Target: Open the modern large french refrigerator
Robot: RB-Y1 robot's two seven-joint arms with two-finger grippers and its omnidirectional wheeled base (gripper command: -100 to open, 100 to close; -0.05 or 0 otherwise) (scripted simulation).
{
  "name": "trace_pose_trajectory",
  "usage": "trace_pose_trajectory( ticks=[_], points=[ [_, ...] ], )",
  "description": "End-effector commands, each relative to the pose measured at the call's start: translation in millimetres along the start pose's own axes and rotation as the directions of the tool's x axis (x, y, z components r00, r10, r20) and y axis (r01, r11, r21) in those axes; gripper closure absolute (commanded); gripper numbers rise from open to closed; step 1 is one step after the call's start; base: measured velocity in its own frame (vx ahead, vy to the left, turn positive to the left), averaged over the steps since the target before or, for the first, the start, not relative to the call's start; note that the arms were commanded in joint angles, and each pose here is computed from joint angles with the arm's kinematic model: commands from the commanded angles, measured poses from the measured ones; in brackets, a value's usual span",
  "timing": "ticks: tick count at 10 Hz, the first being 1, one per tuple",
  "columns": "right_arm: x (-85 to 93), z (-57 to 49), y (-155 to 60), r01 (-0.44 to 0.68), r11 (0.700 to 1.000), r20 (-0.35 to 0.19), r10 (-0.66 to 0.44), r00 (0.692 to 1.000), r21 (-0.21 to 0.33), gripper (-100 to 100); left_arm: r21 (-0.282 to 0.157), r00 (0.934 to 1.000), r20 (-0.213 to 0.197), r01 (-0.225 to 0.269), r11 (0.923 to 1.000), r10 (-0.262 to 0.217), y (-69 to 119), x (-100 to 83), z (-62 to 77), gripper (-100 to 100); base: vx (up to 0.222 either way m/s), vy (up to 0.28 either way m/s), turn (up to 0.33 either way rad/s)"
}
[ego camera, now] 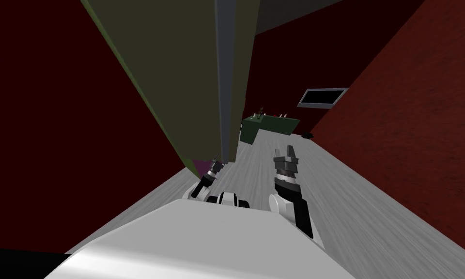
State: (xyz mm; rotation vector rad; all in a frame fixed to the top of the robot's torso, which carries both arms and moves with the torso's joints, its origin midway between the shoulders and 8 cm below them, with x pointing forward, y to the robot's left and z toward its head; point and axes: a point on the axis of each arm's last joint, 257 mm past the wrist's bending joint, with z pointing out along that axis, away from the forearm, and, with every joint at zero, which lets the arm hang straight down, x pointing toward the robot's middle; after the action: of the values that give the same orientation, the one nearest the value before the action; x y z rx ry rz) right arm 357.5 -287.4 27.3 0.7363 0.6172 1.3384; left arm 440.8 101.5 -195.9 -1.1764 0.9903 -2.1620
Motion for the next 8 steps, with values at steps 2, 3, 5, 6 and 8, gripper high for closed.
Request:
trace_pose_trajectory(
  ticks=[2,3,5,6,8],
  points=[
    [0.0,0.0,0,0.0,1.0,0.0,0.0,1.0,0.0,0,-0.01,1.0,0.008,0.001,0.9999,-0.001,0.8,1.5,6.1,-100,-0.013,0.008,0.01],
    [0.0,0.0,0,0.0,1.0,0.0,0.0,1.0,0.0,0,-0.018,0.9999,0.014,-0.001,0.9998,0.001,3.4,-0.2,4.5,0,0.0,0.0,0.0],
    [0.0,0.0,0,0.0,1.0,0.0,0.0,1.0,0.0,0,-0.031,0.9997,0.025,-0.003,0.9995,0.003,7.7,-4.5,1.0,0,0.0,0.0,0.0],
    [0.0,0.0,0,0.0,1.0,0.0,0.0,1.0,0.0,0,-0.035,0.9996,0.028,-0.003,0.9994,0.004,8.9,-5.7,-0.1,0,0.0,0.0,0.0],
    [0.0,0.0,0,0.0,1.0,0.0,0.0,1.0,0.0,0,-0.038,0.9995,0.031,-0.004,0.9993,0.005,10.0,-6.8,-1.0,0,0.0,0.0,0.0]
  ],
)
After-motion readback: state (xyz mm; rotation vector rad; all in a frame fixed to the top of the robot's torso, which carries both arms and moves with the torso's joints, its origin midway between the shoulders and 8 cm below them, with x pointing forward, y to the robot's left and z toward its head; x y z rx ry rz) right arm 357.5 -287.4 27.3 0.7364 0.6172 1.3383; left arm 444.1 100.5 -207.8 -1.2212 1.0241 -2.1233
